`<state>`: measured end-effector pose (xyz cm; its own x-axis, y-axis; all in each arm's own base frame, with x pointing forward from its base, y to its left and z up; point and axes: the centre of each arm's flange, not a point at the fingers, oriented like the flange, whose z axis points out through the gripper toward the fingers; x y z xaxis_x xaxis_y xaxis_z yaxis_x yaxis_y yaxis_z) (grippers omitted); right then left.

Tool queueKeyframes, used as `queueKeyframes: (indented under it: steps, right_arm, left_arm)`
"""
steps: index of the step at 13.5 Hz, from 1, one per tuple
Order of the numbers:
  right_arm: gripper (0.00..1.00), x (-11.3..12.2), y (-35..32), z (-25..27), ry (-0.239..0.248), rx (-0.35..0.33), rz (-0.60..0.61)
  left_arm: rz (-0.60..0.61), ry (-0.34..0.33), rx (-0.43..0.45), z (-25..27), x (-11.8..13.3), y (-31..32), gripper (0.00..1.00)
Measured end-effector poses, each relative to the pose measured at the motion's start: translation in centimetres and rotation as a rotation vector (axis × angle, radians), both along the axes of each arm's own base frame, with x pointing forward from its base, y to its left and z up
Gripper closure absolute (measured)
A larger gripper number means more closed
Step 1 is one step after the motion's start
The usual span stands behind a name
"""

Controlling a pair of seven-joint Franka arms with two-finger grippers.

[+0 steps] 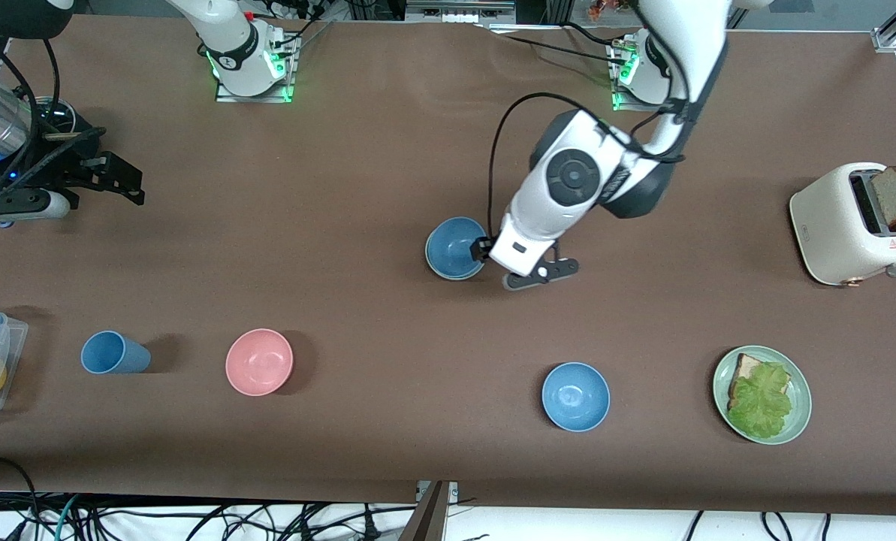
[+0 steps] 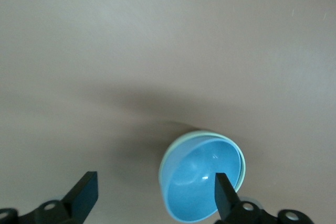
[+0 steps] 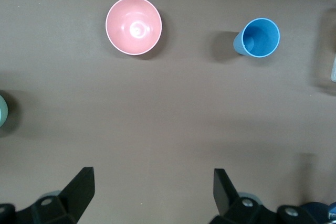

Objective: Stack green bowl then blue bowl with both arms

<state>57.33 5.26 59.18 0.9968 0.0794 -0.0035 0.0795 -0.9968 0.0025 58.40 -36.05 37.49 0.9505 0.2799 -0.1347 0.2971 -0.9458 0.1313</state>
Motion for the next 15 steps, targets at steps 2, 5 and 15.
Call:
queueKeyframes:
  steps: [2,5,15]
  right_arm:
    - [0.00,0.0,0.0,0.0,0.000,0.000,0.000]
    - [0.00,0.0,0.0,0.0,0.001,0.000,0.000]
    - [0.00,-0.3,-0.1,-0.2,0.027,-0.003,-0.001]
  left_arm:
    - [-0.099,-0.031,-0.011,4.6,2.0,4.9,0.00]
    - [-0.212,-0.083,-0.012,10.1,3.8,13.7,0.00]
    - [-0.264,-0.031,0.062,17.8,1.6,32.7,0.00]
